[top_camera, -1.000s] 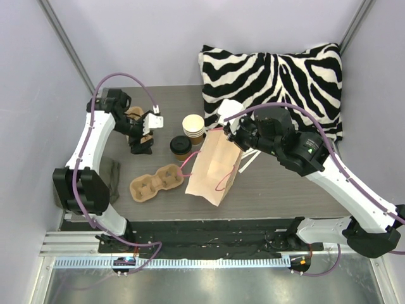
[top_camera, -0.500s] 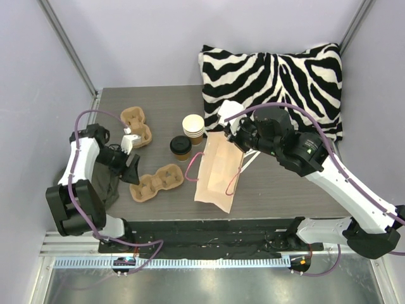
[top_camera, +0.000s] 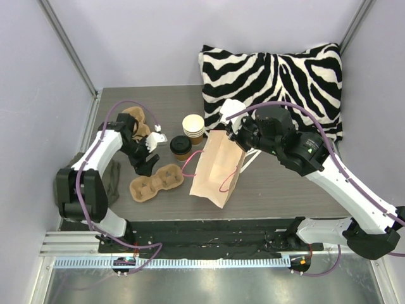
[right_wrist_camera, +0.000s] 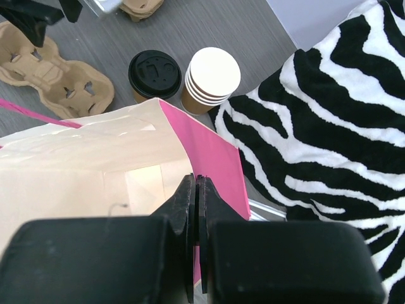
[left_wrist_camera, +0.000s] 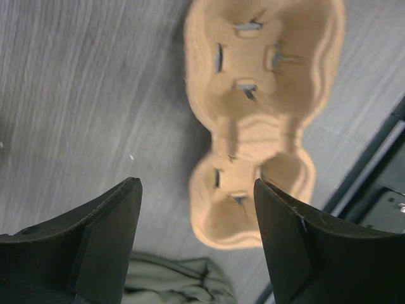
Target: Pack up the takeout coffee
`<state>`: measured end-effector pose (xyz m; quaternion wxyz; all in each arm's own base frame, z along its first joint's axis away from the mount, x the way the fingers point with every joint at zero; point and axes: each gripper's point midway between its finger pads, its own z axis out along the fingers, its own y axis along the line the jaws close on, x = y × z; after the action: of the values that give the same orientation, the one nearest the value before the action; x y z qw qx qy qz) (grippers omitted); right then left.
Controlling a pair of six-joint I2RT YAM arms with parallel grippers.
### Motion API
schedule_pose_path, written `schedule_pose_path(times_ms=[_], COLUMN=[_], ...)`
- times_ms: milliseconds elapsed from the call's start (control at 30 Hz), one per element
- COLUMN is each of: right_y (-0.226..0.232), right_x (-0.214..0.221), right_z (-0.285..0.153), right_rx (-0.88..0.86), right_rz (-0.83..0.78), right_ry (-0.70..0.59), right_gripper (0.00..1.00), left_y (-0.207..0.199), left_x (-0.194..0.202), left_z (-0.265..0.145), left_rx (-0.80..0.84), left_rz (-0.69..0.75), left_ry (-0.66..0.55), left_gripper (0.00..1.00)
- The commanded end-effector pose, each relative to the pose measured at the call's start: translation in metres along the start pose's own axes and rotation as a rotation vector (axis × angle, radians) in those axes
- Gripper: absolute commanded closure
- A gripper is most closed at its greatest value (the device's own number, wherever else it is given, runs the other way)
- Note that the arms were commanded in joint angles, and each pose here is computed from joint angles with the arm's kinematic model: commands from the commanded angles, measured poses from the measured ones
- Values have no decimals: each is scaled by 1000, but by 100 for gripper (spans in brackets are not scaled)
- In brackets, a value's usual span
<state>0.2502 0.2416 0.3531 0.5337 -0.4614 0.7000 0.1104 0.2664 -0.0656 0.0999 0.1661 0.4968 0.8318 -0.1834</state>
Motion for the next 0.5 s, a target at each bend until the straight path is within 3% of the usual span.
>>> schedule_pose_path(times_ms=[0,267,467], right_y=[-5,-6,-7], right_x=[-16,-17,-16], right_z=[-7,-6,-5], right_rx=[17,21,29], right_rz=[25,16,4], right_ry=[-72,-70,-72], right_gripper=[99,99,99], left_y=[31,36,22], left_x=[-27,-46,-34], left_z=[7,42,61], left_rx=[-94,-80,-54], left_rz=[61,-61,-107], left_ry=[-19,-40,-13], left_gripper=[25,24,32])
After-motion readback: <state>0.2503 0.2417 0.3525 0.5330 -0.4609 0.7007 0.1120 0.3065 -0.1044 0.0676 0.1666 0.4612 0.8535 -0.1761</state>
